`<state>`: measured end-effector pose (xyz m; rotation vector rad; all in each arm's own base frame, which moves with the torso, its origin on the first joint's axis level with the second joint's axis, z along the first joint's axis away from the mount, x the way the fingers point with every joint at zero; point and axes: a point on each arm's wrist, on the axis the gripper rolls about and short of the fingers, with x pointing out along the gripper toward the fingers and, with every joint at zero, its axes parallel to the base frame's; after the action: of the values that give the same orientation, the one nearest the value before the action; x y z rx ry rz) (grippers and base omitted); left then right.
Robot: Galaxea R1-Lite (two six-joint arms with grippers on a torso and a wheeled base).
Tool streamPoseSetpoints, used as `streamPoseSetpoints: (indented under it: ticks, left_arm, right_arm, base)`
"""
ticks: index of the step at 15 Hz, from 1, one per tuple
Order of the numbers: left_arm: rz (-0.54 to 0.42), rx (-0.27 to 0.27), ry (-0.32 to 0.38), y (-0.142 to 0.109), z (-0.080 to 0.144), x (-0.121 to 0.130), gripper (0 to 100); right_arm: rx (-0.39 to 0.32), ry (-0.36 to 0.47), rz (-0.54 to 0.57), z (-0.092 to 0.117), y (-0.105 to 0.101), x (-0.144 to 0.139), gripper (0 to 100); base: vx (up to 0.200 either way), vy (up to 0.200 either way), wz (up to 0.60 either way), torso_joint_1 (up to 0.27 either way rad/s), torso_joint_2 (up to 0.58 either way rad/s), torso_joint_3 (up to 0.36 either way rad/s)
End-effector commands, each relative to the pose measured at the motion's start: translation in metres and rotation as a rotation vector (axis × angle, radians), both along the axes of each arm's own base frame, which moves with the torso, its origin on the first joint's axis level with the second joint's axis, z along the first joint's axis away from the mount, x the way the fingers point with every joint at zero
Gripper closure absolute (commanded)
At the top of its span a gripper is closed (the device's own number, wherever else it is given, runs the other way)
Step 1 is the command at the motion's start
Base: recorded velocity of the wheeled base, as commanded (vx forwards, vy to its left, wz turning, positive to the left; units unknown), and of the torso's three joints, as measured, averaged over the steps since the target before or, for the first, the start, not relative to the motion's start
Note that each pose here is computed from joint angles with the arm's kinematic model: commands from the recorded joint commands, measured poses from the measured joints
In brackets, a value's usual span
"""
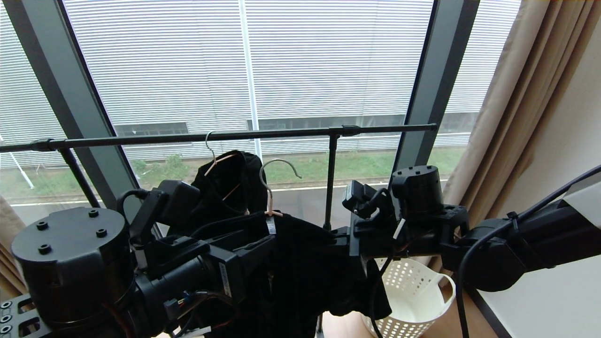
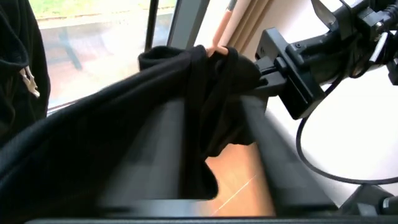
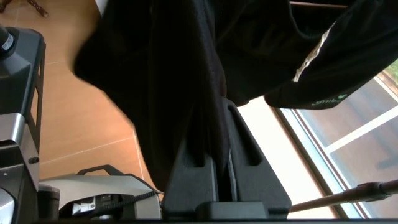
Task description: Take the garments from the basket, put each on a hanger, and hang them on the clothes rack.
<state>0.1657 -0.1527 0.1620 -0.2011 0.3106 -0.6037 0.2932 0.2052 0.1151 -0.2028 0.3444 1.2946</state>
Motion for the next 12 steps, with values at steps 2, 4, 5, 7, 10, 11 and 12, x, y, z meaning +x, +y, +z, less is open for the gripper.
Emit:
streamPoseSetpoints:
  ticks: [2, 4, 5, 7, 10, 11, 12]
  left_arm:
    - [-0.005, -0.008, -0.017, 0.004, 0.005, -0.006, 0]
    - [-0.004, 0.003, -0.01, 0.009, 0.015, -0.011, 0]
    - [0.0, -0.002, -0.016, 0.013, 0.021, -0.013, 0]
    - [0.002, -0.021, -0.038, 0.02, 0.034, -0.021, 0]
    - [0.055, -0.017, -0.059, 0.037, 0.046, -0.021, 0]
    - [0.079, -0.006, -0.061, 0.042, 0.045, -0.018, 0]
    - [0.094, 0.004, -0.061, 0.046, 0.043, -0.014, 0]
  right_arm:
    - [0.003, -0.007, -0.005, 0.002, -0.001, 0.001, 100]
    - [0.007, -0.012, -0.024, 0.003, -0.007, 0.005, 100]
    - [0.01, -0.017, -0.036, 0.005, -0.01, 0.008, 100]
    - [0.017, -0.027, -0.068, 0.008, -0.019, 0.017, 100]
    - [0.051, -0.053, -0.086, 0.013, -0.037, 0.029, 100]
    - [0.06, -0.067, -0.092, 0.014, -0.041, 0.031, 100]
    - [0.065, -0.078, -0.104, 0.015, -0.046, 0.034, 100]
  base:
    - [0.0, 0.0, 0.0, 0.0, 0.0, 0.0]
    - [0.0, 0.0, 0.0, 0.0, 0.0, 0.0]
    - [0.0, 0.0, 0.0, 0.0, 0.0, 0.0]
    - [0.0, 0.0, 0.0, 0.0, 0.0, 0.0]
    - [0.0, 0.0, 0.0, 0.0, 0.0, 0.0]
    - [0.0, 0.0, 0.0, 0.0, 0.0, 0.0]
    - [0.0, 0.0, 0.0, 0.0, 0.0, 0.0]
